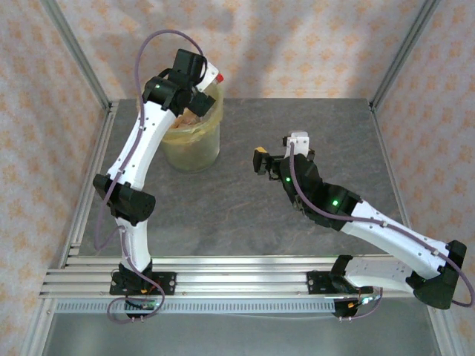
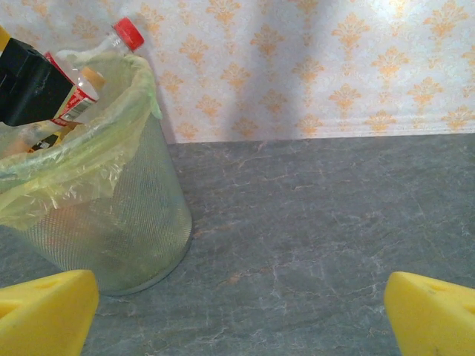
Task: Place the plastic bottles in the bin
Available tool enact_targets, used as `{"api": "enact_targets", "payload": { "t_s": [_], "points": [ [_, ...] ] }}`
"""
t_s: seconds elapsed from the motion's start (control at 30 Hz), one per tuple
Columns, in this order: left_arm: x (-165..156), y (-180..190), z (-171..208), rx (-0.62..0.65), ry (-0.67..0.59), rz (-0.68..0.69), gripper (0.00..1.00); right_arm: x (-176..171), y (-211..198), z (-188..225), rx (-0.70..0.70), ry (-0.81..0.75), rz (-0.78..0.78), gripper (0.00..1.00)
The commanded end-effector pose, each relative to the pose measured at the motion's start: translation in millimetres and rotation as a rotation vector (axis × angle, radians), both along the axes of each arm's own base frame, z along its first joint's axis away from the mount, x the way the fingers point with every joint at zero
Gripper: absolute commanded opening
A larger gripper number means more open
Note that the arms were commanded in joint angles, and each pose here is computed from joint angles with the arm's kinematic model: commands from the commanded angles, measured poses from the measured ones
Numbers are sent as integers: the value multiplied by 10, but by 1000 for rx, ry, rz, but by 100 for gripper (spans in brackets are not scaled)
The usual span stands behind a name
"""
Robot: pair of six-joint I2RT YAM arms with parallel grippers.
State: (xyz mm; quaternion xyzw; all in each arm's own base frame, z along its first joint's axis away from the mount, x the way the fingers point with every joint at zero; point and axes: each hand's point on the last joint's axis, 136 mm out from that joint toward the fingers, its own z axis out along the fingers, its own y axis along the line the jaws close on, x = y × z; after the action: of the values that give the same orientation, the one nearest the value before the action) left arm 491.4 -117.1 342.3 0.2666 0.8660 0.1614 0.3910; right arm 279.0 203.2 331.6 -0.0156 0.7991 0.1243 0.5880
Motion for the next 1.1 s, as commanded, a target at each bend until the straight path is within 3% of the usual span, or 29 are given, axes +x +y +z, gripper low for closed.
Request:
{"api": "enact_targets", "payload": {
  "t_s": [0.0, 0.27, 0.5, 0.8, 1.07],
  "points": [
    [-38, -14, 280, -68, -66, 3, 81, -5, -96, 27, -4, 0, -30, 99],
    [-5, -70, 299, -105, -78, -6, 67, -4, -92, 3, -9, 6, -27, 99],
    [-5, 96, 79, -21, -29, 51, 58, -2, -104, -14, -11, 10, -32, 99],
    [-86, 404, -68, -17, 31, 106, 45, 11, -134, -25, -12, 12, -45, 99],
    [-280, 401, -3, -54, 40, 82, 46, 25, -144, -31, -10, 12, -52, 99]
  ]
}}
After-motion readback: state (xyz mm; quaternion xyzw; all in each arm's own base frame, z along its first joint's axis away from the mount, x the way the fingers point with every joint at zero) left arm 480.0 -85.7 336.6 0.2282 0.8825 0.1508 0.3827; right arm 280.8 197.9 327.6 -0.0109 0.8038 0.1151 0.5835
